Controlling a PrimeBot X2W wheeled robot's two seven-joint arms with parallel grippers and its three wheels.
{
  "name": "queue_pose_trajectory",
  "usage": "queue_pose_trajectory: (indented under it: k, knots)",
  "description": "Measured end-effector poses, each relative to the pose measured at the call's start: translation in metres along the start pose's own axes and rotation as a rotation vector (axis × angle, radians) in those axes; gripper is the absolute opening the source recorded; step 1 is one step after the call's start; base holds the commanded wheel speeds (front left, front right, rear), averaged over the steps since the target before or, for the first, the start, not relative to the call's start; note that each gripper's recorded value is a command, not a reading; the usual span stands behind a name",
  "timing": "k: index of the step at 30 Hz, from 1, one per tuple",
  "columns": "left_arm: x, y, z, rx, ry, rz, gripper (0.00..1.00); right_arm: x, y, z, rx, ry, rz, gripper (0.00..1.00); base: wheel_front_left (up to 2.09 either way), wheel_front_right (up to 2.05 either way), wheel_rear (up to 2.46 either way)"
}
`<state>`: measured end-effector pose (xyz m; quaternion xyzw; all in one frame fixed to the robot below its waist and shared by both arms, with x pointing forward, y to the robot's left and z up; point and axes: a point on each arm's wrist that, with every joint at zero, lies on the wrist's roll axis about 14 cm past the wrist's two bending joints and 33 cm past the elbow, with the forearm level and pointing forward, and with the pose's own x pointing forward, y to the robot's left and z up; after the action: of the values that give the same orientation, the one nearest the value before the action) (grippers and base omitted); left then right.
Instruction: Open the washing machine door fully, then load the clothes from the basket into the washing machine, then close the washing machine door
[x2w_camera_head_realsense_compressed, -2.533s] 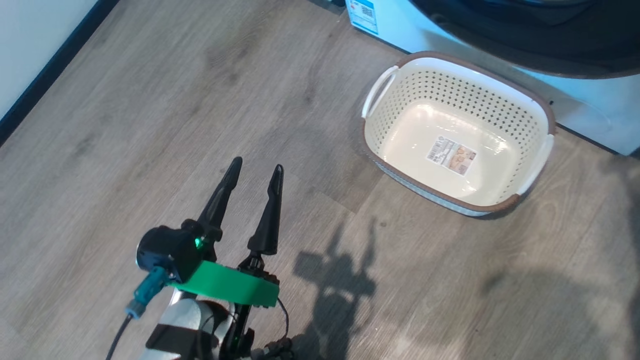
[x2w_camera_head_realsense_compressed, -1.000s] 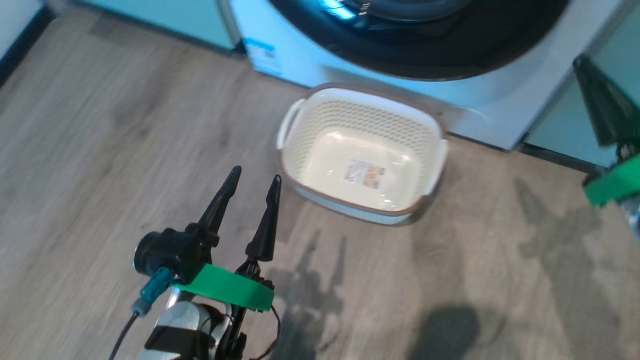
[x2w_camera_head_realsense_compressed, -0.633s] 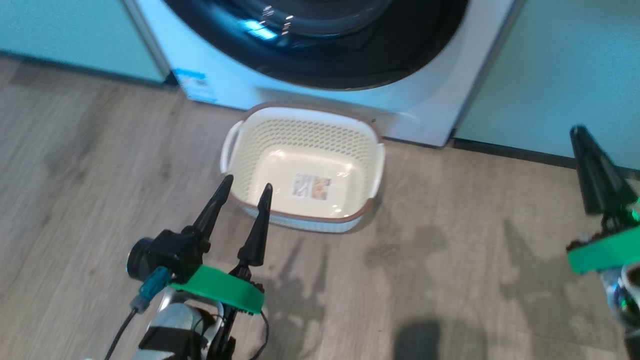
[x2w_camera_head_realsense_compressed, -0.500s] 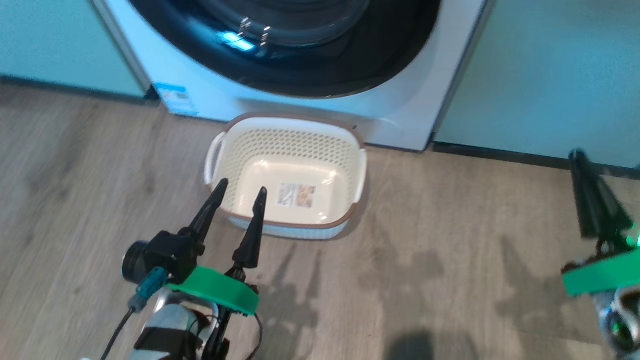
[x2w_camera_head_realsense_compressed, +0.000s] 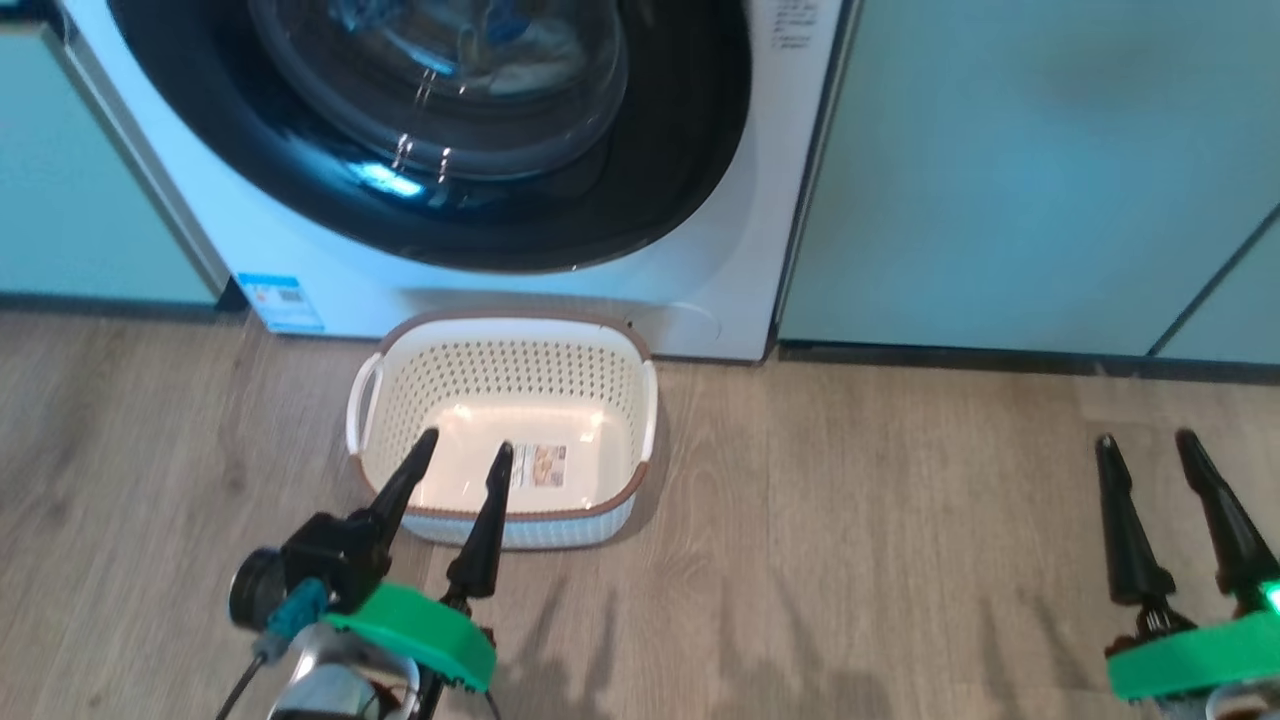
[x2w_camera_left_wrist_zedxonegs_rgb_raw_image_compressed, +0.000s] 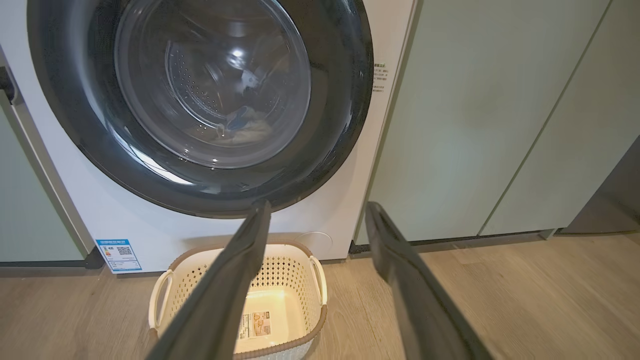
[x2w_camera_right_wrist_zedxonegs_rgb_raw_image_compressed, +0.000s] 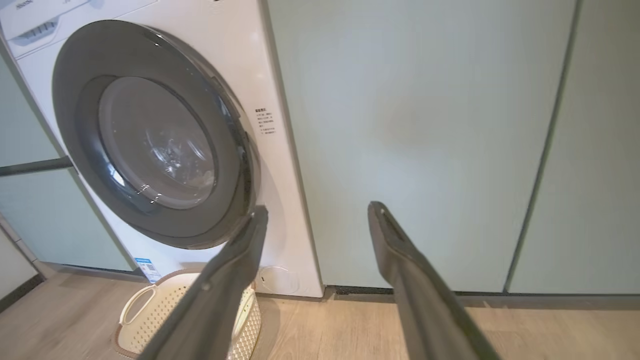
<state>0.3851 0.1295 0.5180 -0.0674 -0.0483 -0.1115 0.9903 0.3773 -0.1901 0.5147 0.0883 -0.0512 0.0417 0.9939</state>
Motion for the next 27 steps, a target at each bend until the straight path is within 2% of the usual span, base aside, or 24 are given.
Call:
queue_pose_trajectory:
  k: [11, 27]
  knots:
    - [-0.015, -0.007, -0.002, 0.004, 0.032, 0.008, 1.0, -0.039, -0.014, -0.005, -0.007, 0.024, -0.072, 1.0, 0.0, 0.0, 0.0]
    - [-0.029, 0.005, -0.001, 0.014, 0.044, 0.066, 1.0, -0.05, -0.011, -0.009, 0.01, 0.037, -0.085, 1.0, 0.0, 0.0, 0.0]
